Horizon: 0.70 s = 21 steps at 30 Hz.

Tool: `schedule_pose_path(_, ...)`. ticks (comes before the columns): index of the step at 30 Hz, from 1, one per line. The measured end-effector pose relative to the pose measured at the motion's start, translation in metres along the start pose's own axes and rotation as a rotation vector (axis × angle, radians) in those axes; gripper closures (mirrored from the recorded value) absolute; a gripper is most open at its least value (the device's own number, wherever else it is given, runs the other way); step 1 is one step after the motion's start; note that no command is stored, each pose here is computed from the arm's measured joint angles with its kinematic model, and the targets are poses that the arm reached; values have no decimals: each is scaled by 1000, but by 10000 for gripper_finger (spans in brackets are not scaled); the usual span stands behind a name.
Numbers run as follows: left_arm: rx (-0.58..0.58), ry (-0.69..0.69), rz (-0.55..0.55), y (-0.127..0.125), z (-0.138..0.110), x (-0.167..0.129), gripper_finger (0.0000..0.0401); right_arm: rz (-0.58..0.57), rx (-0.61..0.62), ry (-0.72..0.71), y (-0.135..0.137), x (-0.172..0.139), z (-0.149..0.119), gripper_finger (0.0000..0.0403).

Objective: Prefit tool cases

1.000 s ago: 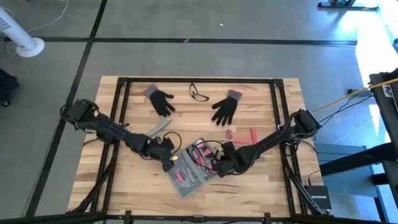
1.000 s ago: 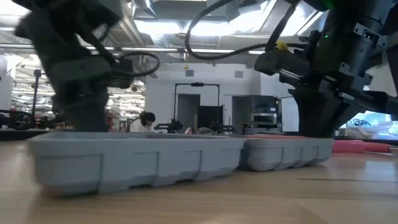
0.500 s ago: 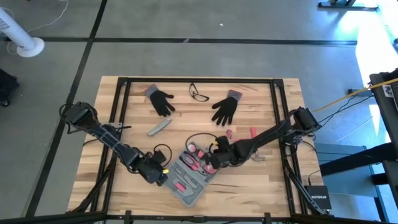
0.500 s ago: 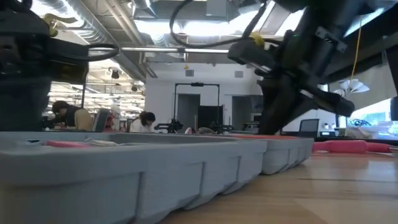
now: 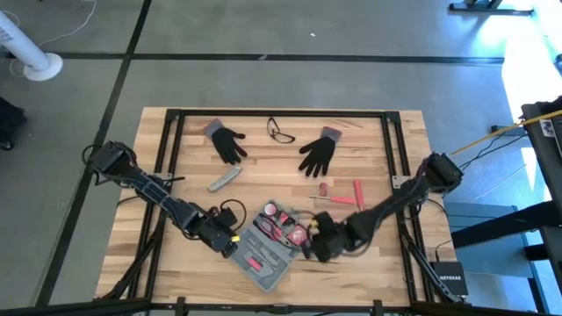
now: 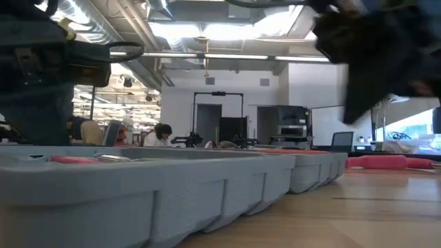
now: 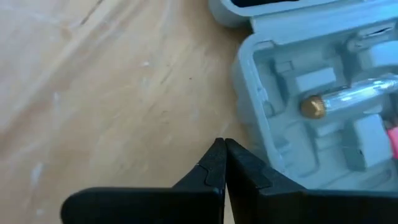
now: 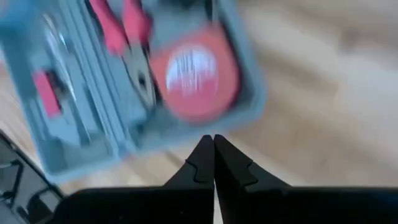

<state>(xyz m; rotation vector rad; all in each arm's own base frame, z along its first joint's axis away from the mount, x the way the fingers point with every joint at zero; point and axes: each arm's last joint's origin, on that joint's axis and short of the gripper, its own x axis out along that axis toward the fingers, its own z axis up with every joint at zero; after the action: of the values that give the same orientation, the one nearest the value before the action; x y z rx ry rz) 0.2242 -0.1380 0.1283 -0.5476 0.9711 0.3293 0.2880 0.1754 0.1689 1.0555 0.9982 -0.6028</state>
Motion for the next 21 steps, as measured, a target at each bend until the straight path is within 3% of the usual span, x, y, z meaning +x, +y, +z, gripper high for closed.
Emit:
schedule_pose_path(4,52,-4,16,2,3,2,401,49,64,42,4,20,-21,403)
schedule_pose_path(9,70,-4,44,6,6,7,401,19,106,28,0,40,-19,403)
schedule_pose_path(13,3,-3,47,6,5,11,401,-12,113,-1,0,48,2,403)
schedule_pose_path(21,-177,-67,28,-3,-11,14,401,-24,58,-15,0,58,67,403)
